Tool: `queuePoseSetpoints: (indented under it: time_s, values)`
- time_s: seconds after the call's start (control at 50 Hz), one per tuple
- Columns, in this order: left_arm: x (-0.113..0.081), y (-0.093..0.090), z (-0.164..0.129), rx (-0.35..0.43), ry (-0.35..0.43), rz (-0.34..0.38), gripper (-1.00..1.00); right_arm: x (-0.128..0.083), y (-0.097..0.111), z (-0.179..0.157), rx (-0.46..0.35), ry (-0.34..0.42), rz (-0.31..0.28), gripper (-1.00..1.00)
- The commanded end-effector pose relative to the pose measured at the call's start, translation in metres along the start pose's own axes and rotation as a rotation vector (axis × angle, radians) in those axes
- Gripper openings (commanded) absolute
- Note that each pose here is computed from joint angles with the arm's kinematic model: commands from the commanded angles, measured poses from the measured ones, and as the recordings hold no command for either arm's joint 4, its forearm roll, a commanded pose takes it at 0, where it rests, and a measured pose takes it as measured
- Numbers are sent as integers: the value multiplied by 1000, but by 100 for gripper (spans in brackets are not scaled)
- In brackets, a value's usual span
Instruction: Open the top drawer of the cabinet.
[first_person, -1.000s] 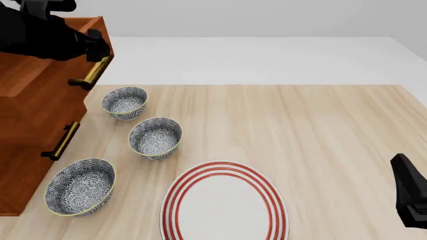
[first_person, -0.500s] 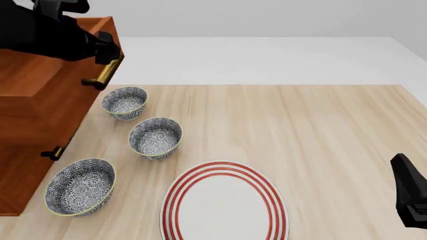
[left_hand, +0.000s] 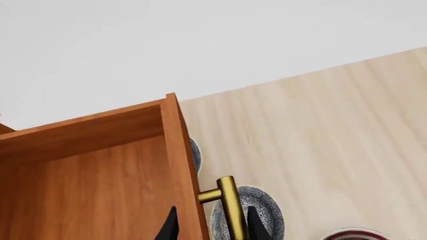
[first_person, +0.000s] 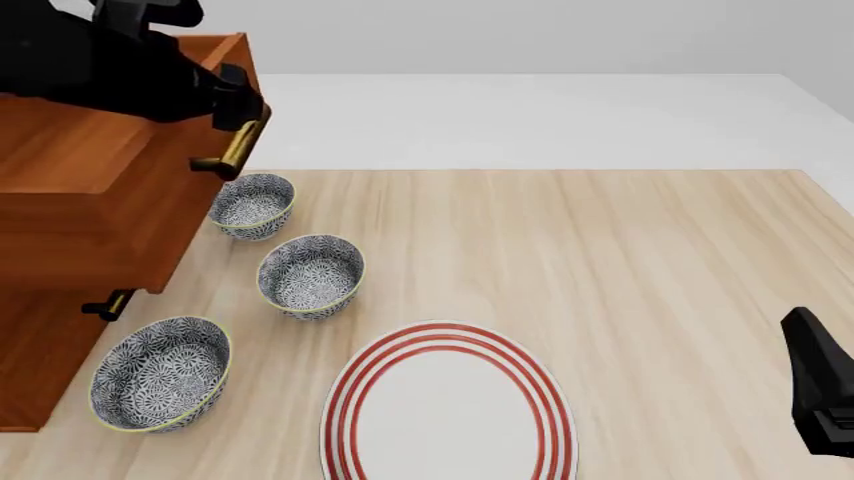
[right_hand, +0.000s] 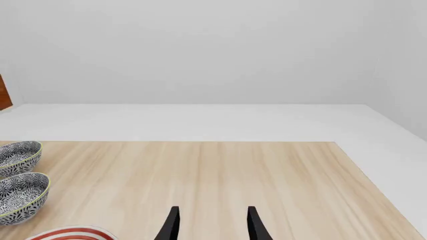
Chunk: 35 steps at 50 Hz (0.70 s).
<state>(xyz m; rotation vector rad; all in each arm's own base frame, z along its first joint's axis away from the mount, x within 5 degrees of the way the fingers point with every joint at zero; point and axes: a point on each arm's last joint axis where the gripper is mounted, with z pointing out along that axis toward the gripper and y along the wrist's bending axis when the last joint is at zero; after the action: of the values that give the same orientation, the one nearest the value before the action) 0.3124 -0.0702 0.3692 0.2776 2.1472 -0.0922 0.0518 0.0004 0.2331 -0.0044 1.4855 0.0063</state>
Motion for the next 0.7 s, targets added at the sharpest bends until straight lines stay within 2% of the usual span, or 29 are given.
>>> queuePoseSetpoints:
  time_s: [0.02, 0.12, 0.7]
  values:
    - [37, -15, 36, 52, 168, 60, 100, 0, 0, 0, 0, 0, 0, 100]
    - [41, -21, 36, 65, 175, 60, 100, 0, 0, 0, 0, 0, 0, 100]
    - [38, -35, 35, 95, 156, 58, 100, 0, 0, 0, 0, 0, 0, 100]
